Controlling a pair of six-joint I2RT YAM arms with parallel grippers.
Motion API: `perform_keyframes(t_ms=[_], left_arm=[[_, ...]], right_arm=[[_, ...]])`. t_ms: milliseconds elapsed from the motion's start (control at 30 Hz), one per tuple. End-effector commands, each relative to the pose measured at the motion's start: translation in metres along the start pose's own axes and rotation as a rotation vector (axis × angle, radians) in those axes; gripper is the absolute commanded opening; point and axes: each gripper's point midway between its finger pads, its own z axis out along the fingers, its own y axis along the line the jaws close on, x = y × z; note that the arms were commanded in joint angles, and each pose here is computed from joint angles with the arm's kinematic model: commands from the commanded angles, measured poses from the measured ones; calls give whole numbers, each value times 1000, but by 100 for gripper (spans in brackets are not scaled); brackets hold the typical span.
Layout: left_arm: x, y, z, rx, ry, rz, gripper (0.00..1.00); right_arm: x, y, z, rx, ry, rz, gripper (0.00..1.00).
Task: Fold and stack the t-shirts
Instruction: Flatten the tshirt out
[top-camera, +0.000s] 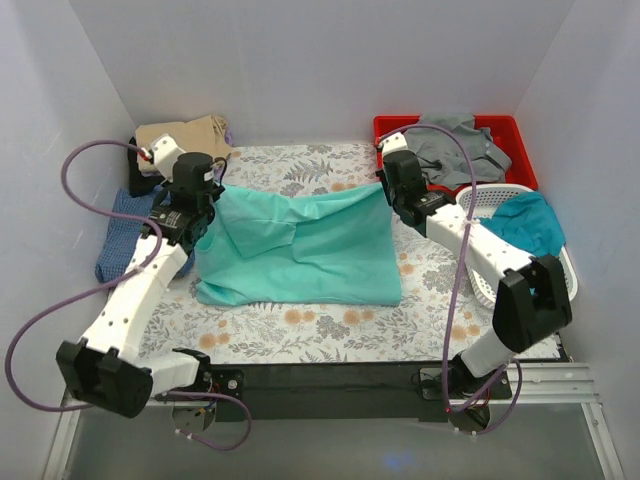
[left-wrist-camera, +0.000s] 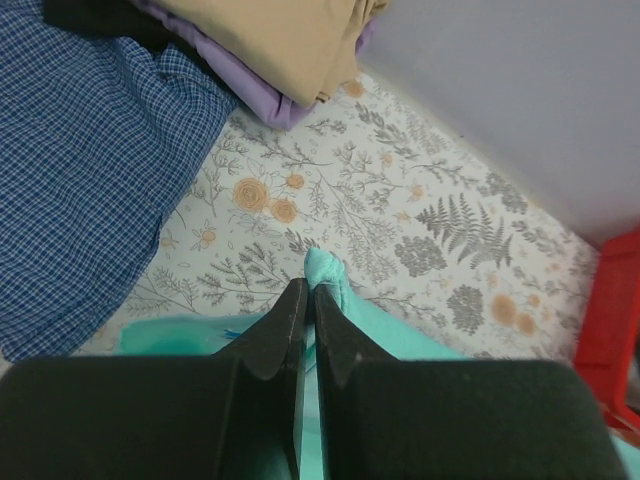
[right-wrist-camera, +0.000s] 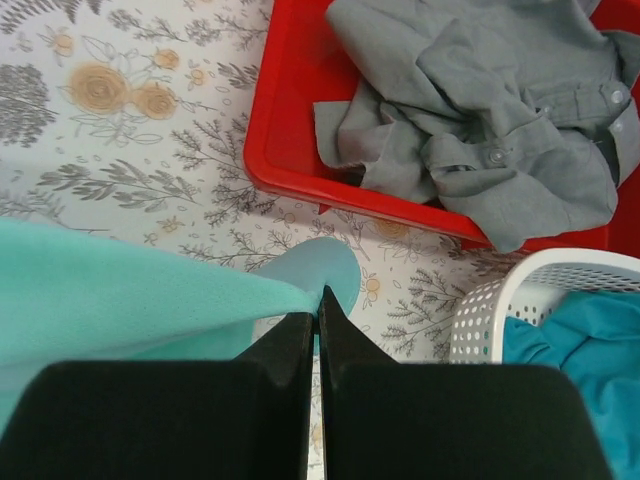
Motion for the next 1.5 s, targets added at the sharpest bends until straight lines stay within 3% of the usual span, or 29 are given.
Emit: perform_keyframes(t_ms=[0, 133, 200, 300, 400, 533, 600, 800, 1033, 1133, 1233, 1433, 1467], left_arm=[[-1, -7, 38, -22, -72, 31, 0], [-3, -30, 42, 51, -37, 27, 0], [-8, -48, 31, 163, -11, 106, 0], [-19, -76, -8, 393, 16, 181, 0], [-40, -91, -80, 653, -4, 185, 0], [-51, -77, -189, 942, -11, 162, 0], [-51, -64, -214, 974, -21, 152, 0], [-76, -11, -332, 1145, -136, 84, 0], [-85, 13, -402, 1261, -101, 56, 0], [-88, 22, -404, 1223, -105, 1, 0], [-84, 22, -383, 1154, -94, -36, 0], [-44, 9, -286, 930, 19, -92, 0], [-41, 4, -273, 912, 15, -101, 0]], right_arm=[[-29, 3, 32, -14, -83, 54, 1], [-50, 7, 27, -63, -154, 47, 1], [-51, 9, 18, -100, -151, 34, 1], [-53, 11, -18, -190, -169, 51, 1], [-69, 15, -93, -325, -260, 75, 1], [-63, 32, -175, -509, -296, 67, 1], [-55, 30, -204, -566, -313, 78, 1], [-38, -23, -332, -694, -581, 199, 1], [-33, -56, -407, -757, -753, 217, 1], [-34, -56, -409, -761, -753, 218, 1], [-33, -42, -382, -751, -694, 210, 1], [-11, 10, -294, -741, -509, 193, 1], [-17, 13, -284, -725, -528, 201, 1]])
